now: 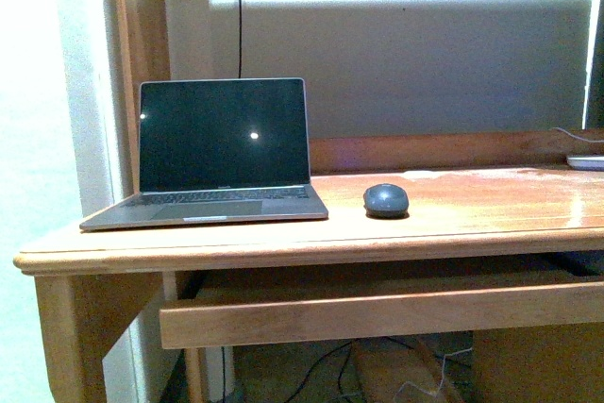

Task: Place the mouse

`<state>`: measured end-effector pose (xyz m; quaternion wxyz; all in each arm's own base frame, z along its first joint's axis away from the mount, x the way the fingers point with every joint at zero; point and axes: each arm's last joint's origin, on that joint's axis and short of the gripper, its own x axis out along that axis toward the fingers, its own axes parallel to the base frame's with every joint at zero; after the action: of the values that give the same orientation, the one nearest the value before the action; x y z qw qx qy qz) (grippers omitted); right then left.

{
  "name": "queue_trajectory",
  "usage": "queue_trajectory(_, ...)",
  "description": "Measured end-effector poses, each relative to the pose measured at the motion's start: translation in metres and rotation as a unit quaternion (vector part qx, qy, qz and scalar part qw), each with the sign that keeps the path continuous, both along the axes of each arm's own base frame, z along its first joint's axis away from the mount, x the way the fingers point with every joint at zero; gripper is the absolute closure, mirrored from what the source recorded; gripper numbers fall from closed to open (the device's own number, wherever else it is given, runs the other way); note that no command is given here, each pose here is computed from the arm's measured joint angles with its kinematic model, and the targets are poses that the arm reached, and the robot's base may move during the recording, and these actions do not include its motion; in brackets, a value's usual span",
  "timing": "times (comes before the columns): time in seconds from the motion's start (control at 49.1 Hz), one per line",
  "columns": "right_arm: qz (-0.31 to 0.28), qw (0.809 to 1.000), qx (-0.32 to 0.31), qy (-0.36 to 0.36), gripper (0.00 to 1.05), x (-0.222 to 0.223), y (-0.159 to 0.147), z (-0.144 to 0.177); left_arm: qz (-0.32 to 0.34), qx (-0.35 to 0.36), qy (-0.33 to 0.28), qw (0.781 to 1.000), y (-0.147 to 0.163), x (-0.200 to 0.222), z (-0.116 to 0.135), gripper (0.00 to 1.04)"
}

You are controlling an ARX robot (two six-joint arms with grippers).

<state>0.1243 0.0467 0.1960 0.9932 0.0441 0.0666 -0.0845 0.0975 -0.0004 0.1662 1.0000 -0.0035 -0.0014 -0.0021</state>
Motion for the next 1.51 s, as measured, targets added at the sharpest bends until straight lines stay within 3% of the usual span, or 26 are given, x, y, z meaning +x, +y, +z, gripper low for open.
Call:
queue_trajectory(0.204,-0.029,0.999,0.011,-0.01,0.09,-0.026,-0.017,-0.022,0.0,0.0,0.0,1.0,0.0,0.0,0.0,0.08)
queue_trajectory(0.265,0.032,0.999,0.008,-0.038,0.18,-0.026,-0.021,-0.032,0.0,0.0,0.0,1.0,0.0,0.0,0.0,0.08)
queue_trajectory(0.367,0.074,0.995,-0.011,-0.065,0.32,-0.027,-0.028,-0.029,0.0,0.0,0.0,1.0,0.0,0.0,0.0,0.08)
queue_trajectory(0.53,0.1,0.992,-0.032,-0.072,0.65,-0.027,-0.037,-0.028,0.0,0.0,0.0,1.0,0.0,0.0,0.0,0.08)
queue_trajectory(0.774,0.086,0.993,-0.042,-0.072,1.02,-0.027,-0.046,-0.028,0.0,0.0,0.0,1.0,0.0,0.0,0.0,0.08)
queue_trajectory(0.897,0.085,0.993,-0.043,-0.072,1.0,-0.027,-0.046,-0.028,0.0,0.0,0.0,1.0,0.0,0.0,0.0,0.08)
queue_trajectory(1.039,0.085,0.993,-0.043,-0.072,0.67,-0.027,-0.046,-0.028,0.0,0.0,0.0,1.0,0.0,0.0,0.0,0.08)
queue_trajectory(1.141,0.085,0.993,-0.043,-0.072,0.5,-0.027,-0.046,-0.028,0.0,0.0,0.0,1.0,0.0,0.0,0.0,0.08)
queue_trajectory(1.447,0.085,0.993,-0.043,-0.072,0.08,-0.027,-0.046,-0.028,0.0,0.0,0.0,1.0,0.0,0.0,0.0,0.08)
queue_trajectory(1.508,0.085,0.993,-0.043,-0.072,0.07,-0.027,-0.046,-0.028,0.0,0.0,0.0,1.0,0.0,0.0,0.0,0.08)
